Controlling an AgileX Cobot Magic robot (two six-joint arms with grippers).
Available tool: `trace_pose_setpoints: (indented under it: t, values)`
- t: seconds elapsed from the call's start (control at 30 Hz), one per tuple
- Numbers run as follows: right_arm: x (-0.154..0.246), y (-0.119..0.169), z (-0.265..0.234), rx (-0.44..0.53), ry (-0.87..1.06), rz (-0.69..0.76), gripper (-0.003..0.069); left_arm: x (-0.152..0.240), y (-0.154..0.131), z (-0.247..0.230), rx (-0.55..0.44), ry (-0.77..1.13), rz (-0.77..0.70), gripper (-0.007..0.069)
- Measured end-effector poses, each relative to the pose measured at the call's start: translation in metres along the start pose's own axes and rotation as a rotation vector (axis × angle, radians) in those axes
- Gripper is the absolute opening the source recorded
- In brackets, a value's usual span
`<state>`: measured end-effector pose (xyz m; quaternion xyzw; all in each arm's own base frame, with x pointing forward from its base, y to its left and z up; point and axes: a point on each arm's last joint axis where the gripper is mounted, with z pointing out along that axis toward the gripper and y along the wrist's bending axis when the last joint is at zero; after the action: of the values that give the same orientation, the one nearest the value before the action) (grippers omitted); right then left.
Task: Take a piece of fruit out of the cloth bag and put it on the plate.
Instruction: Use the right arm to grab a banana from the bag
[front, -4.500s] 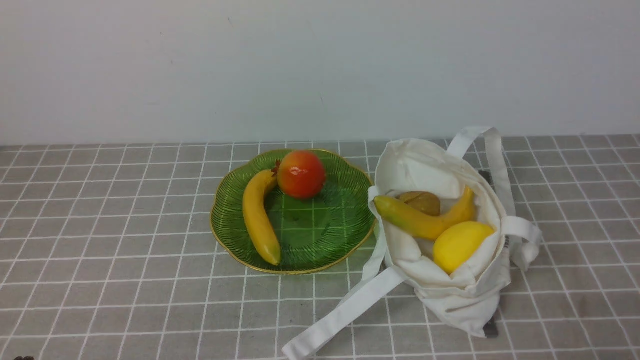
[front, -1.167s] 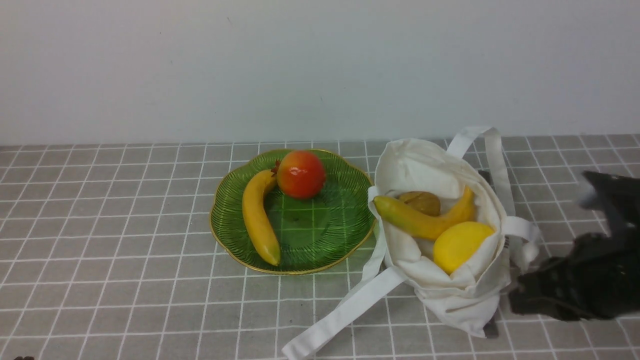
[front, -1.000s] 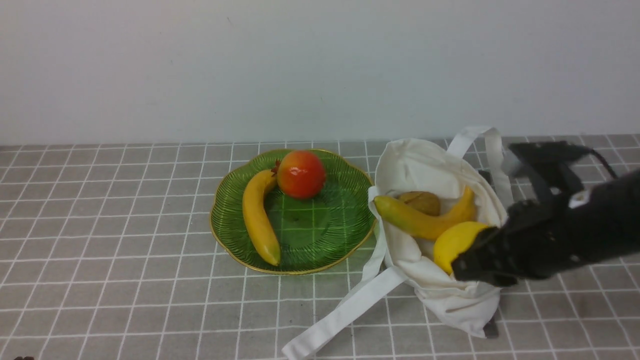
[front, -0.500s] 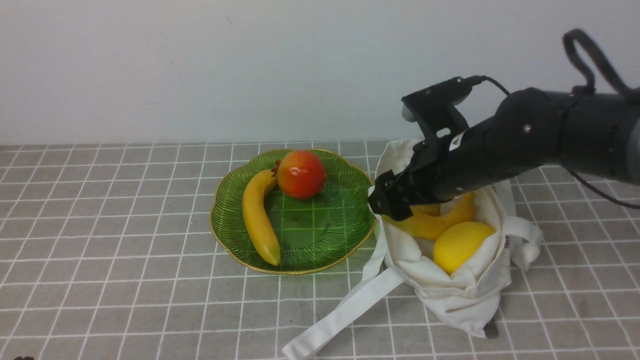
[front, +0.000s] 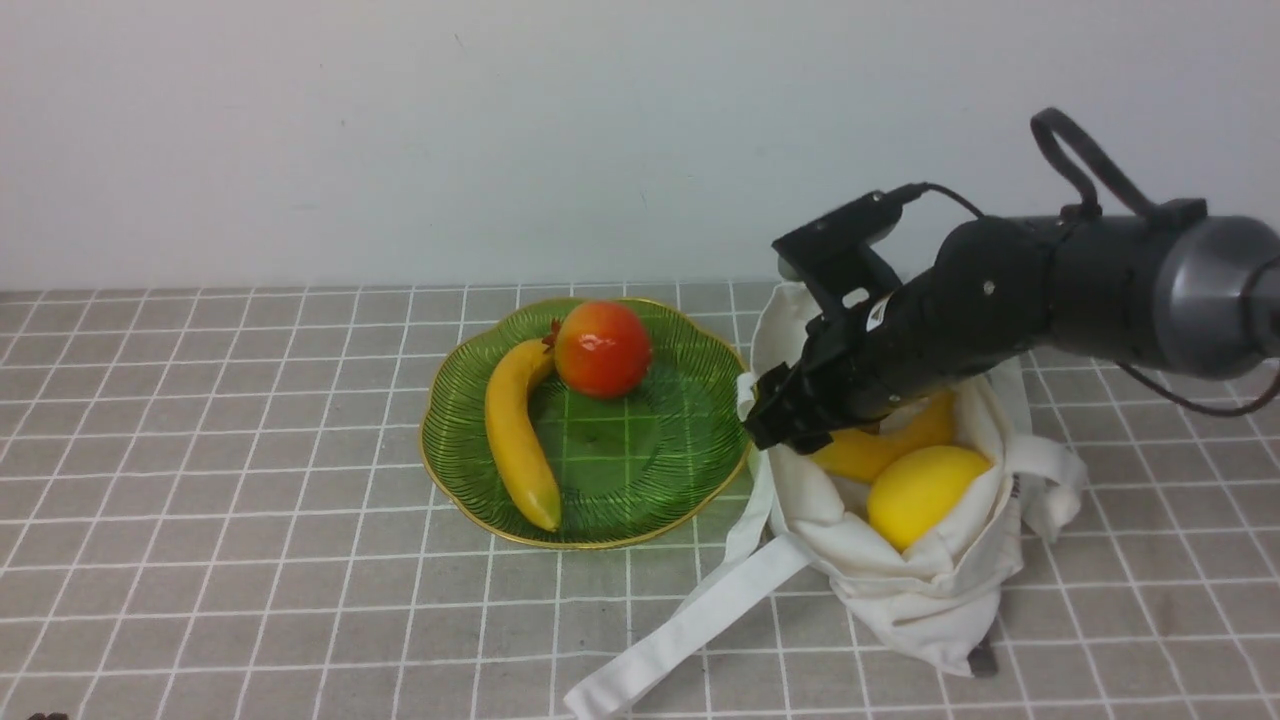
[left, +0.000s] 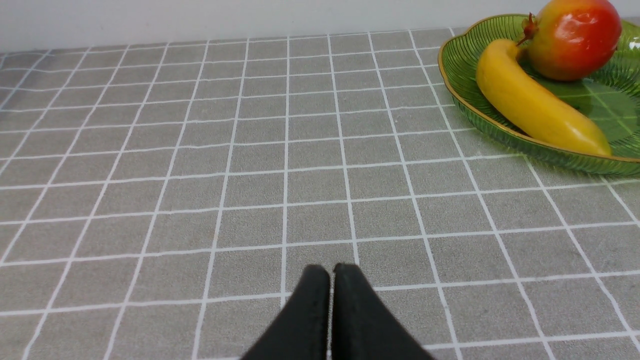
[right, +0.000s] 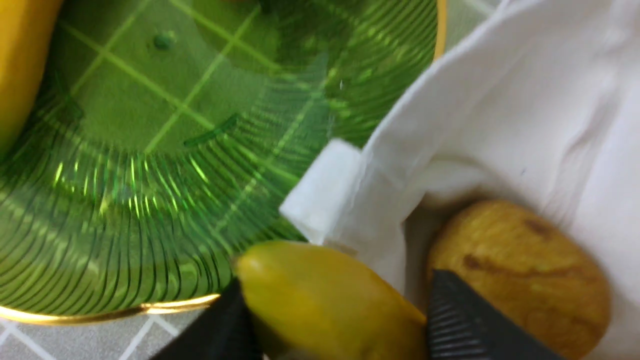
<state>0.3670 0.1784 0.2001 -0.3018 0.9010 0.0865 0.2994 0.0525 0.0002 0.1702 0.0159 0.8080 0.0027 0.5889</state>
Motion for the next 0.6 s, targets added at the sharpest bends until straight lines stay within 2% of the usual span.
trace_pose_setpoints:
  t: [0.33, 0.53, 0.6]
  values:
    - [-0.009, 0.006, -0.048, -0.032, -0.001, -0.008, 0.0296, 0.0, 0.0, 0.0, 0.0, 0.0, 0.0, -0.0007]
    - [-0.024, 0.011, -0.089, -0.047, -0.135, 0.045, 0.0294, 0.0, 0.0, 0.0, 0.0, 0.0, 0.0, -0.0007]
    - [-0.033, 0.015, -0.107, -0.079, -0.238, 0.126, 0.0293, 0.0, 0.0, 0.0, 0.0, 0.0, 0.0, -0.0007]
